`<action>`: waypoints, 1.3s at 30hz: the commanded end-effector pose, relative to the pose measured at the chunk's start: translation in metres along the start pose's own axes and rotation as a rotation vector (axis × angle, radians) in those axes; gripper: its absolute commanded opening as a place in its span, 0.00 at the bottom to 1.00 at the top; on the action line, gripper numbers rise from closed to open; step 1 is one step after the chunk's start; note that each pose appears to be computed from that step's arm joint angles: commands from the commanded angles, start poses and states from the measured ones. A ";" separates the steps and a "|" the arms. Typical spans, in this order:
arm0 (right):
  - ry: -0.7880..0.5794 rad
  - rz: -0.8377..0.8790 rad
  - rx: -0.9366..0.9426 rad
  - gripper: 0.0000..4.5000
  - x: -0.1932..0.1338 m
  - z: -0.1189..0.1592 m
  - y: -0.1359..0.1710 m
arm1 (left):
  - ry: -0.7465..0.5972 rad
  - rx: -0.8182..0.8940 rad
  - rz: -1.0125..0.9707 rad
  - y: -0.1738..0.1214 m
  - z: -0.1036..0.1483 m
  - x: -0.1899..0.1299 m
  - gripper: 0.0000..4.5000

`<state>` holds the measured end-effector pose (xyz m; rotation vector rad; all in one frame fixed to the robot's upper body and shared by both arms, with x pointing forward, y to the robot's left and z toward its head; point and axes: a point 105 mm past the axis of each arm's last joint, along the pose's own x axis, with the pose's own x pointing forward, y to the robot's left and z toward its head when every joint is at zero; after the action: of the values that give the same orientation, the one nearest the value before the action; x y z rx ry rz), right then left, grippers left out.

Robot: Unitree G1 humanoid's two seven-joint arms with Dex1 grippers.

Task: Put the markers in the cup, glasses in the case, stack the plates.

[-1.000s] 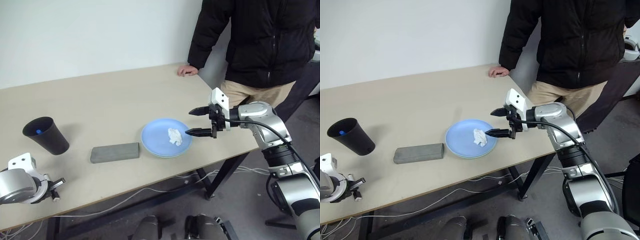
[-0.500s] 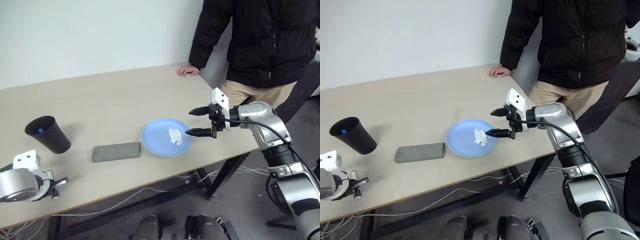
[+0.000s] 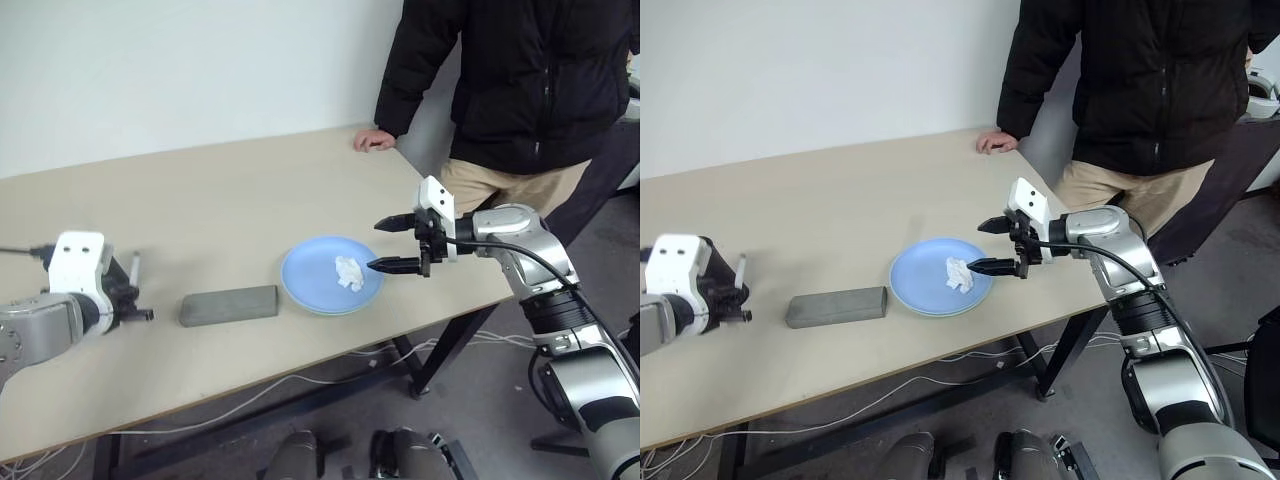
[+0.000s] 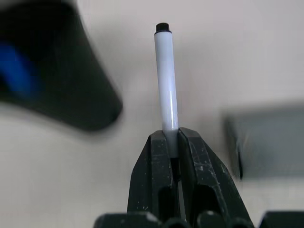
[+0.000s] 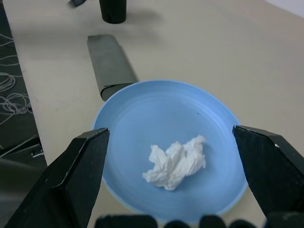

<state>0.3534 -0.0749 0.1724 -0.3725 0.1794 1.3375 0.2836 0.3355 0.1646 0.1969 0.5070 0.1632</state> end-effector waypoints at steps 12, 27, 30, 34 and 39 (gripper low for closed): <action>-0.035 -0.024 -0.046 1.00 -0.003 0.018 -0.004 | -0.593 -0.013 0.456 0.070 0.084 -0.025 0.00; -0.064 -0.023 -0.038 1.00 -0.003 0.025 -0.001 | -0.538 0.001 0.462 0.073 0.047 0.012 0.00; -0.085 -0.027 -0.033 1.00 -0.004 0.030 -0.003 | -0.530 0.010 0.450 0.069 0.042 0.020 0.00; -0.084 -0.030 -0.037 1.00 -0.005 0.031 -0.003 | -0.526 0.013 0.440 0.065 0.039 0.028 0.00; -0.086 -0.033 -0.039 1.00 -0.005 0.032 -0.003 | -0.512 0.013 0.441 0.063 0.037 0.033 0.18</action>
<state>0.3527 -0.0714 0.1787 -0.3362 0.1671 1.3248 0.3221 0.3995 0.1782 0.3232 0.0024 0.5209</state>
